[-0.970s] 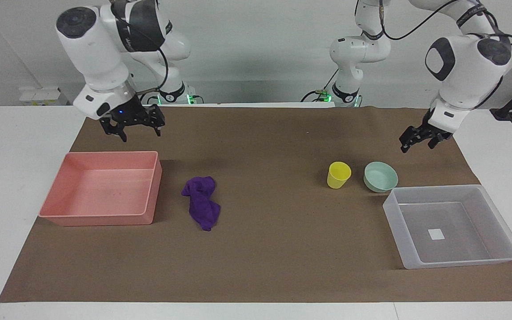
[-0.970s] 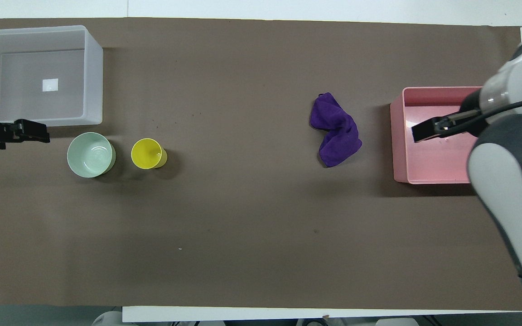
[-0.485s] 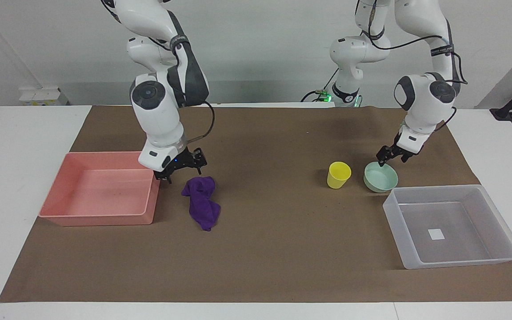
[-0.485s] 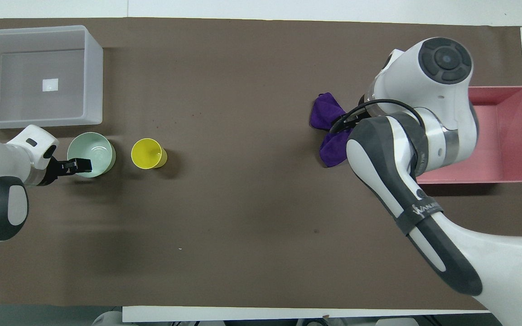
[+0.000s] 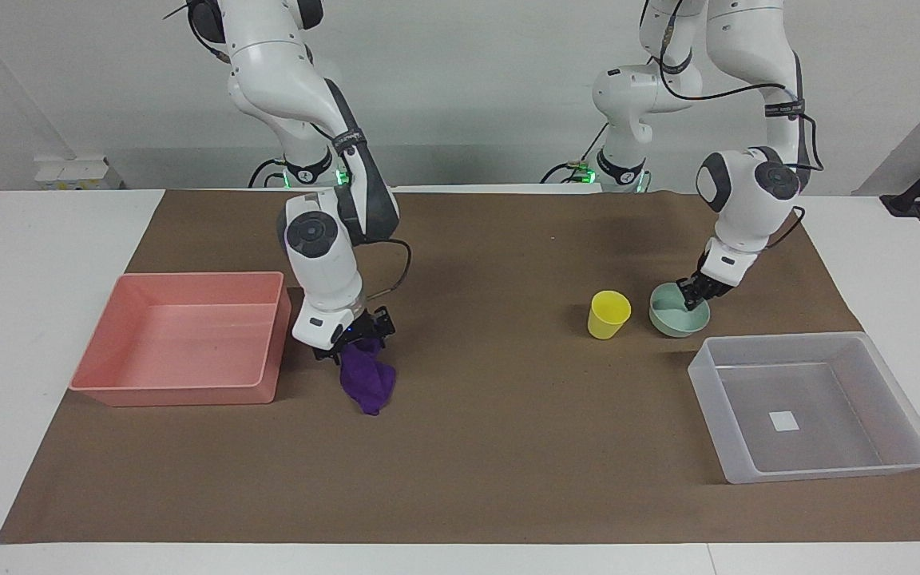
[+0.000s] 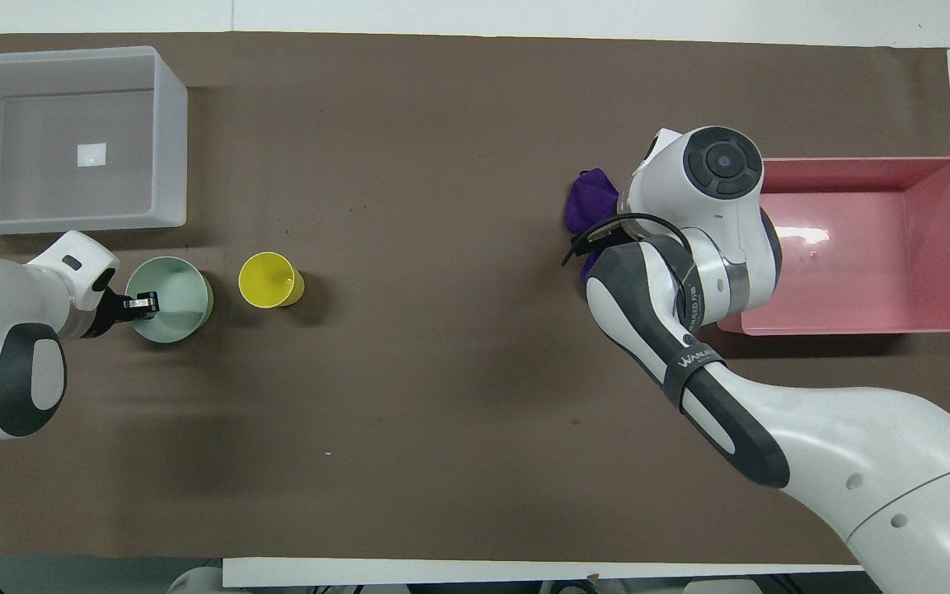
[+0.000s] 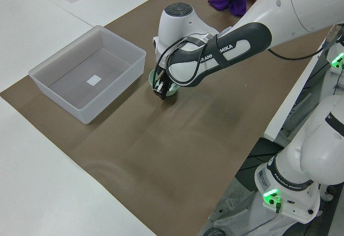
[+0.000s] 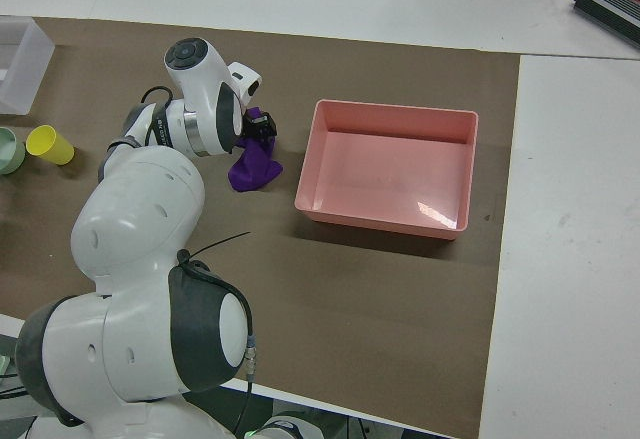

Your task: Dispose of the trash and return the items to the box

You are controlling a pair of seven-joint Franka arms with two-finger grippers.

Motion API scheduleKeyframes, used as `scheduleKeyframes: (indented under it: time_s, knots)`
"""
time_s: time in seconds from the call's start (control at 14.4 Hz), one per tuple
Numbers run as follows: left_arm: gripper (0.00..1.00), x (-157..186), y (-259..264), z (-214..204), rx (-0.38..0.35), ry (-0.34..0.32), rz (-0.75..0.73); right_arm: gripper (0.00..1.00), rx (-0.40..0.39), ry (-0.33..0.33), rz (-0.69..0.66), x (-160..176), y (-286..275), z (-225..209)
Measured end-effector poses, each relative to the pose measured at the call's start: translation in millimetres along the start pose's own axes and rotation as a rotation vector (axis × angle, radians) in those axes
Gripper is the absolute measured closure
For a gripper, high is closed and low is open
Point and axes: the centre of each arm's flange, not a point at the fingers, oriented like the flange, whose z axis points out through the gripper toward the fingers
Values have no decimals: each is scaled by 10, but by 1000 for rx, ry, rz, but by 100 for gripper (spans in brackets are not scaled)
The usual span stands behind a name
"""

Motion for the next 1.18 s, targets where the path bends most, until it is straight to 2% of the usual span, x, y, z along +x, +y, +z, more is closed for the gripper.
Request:
scheduleKeyframes:
  time_s: [0.14,0.21,0.35,0.49,0.55,0.76,0.97,1.18]
  knots:
    - [93,16,1,-107,5,-45,4,36,0,-8,1,-36,5,68]
    - [93,41,1,-237,9,-78,5,49,0,-9,2,-38,8,71]
    - [93,132,7,-650,14,-113,5,69,0,-9,3,-39,17,70]
    - [93,267,20,-1169,4,-106,-2,90,-1,-7,6,-36,35,62]
    - [93,374,35,-1418,-19,-82,-14,96,-1,-3,7,-25,42,38]
    - [93,818,-27,-1746,-92,3,-67,96,-1,-16,17,31,100,-236]
    - [93,1447,-144,-1513,-100,54,-101,96,-4,-19,77,18,121,-892]
    - [93,1955,-317,-1037,-93,124,-137,96,-8,-27,111,-101,172,-1654]
